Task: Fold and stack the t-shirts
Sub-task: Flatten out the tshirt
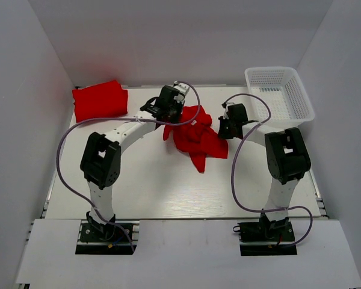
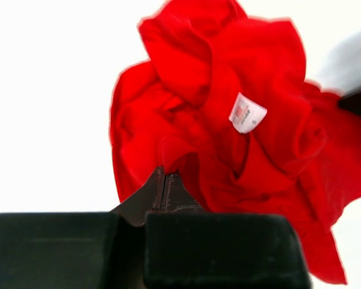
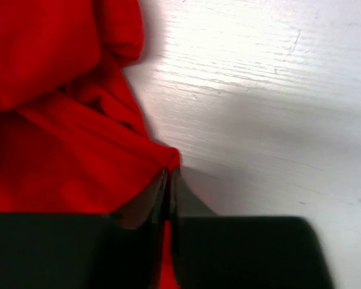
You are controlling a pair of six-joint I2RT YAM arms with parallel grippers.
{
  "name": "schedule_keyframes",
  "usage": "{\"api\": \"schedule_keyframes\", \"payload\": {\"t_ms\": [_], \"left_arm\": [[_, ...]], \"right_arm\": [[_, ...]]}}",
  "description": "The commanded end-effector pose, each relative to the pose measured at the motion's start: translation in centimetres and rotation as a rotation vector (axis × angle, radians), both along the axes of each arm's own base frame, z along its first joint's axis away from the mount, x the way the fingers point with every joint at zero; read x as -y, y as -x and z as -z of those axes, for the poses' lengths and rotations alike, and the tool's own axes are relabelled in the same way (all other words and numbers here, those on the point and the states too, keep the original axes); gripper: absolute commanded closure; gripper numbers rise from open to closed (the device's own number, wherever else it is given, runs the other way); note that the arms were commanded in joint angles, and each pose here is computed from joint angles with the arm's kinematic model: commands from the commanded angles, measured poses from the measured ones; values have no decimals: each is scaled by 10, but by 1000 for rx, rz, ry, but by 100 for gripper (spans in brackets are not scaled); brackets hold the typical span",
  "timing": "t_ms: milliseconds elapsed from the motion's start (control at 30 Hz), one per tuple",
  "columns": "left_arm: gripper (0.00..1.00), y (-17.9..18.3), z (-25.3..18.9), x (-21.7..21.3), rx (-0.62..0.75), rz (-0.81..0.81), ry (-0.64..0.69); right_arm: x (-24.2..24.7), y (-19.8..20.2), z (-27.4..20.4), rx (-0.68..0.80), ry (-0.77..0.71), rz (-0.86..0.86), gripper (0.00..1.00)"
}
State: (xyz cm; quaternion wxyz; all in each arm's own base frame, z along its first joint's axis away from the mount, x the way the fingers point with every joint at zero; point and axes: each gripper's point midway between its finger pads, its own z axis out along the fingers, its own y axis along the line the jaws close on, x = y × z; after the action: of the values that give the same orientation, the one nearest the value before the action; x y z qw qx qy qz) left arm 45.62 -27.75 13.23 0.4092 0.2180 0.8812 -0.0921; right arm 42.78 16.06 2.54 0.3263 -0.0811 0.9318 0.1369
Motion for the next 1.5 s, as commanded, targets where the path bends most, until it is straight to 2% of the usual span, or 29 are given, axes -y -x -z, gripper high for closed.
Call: {"api": "schedule_keyframes", "payload": {"t_ms": [0, 100, 133, 200, 300, 367, 467, 500, 800, 900, 1100, 1133, 1200, 1400, 1433, 1467], "left_arm": [[100, -7, -62, -15, 147, -98, 61], [100, -6, -89, -38, 219, -197, 41], [100, -4, -94, -46, 233, -230, 37], [100, -4, -113, -72, 291, -340, 13], [100, 10, -168, -106, 412, -471, 37], [100, 18, -188, -127, 469, -548, 21], [100, 28, -222, -152, 553, -624, 17], [100, 37, -239, -160, 583, -642, 32], [100, 97, -340, -216, 825, -754, 137], [100, 115, -359, -234, 889, -809, 156], [100, 126, -362, -256, 922, -916, 82], [100, 127, -362, -262, 932, -958, 59], [100, 120, -355, -265, 923, -992, 16], [100, 87, -345, -252, 912, -979, -28], [100, 68, -335, -245, 898, -952, -58], [100, 61, -345, -244, 920, -961, -33]], "right_arm": [[-16, -15, -18, 73, -59, -49, 100], [-15, -20, -49, 157, -96, -30, 100], [-9, -24, -86, 250, -99, -4, 100], [-2, -25, -109, 320, -92, 25, 100], [38, -28, -187, 504, -35, 193, 100], [60, -24, -221, 572, 2, 278, 100], [92, -14, -261, 661, 59, 386, 100], [106, -2, -290, 729, 60, 438, 100], [159, 65, -409, 1008, 110, 585, 100], [175, 77, -426, 1034, 164, 644, 100], [192, 83, -449, 1056, 205, 719, 100], [198, 83, -442, 1016, 238, 749, 100], [208, 65, -420, 932, 309, 791, 100], [193, 13, -391, 845, 282, 682, 100], [189, 4, -386, 838, 273, 654, 100], [193, -4, -393, 845, 264, 647, 100]]}}
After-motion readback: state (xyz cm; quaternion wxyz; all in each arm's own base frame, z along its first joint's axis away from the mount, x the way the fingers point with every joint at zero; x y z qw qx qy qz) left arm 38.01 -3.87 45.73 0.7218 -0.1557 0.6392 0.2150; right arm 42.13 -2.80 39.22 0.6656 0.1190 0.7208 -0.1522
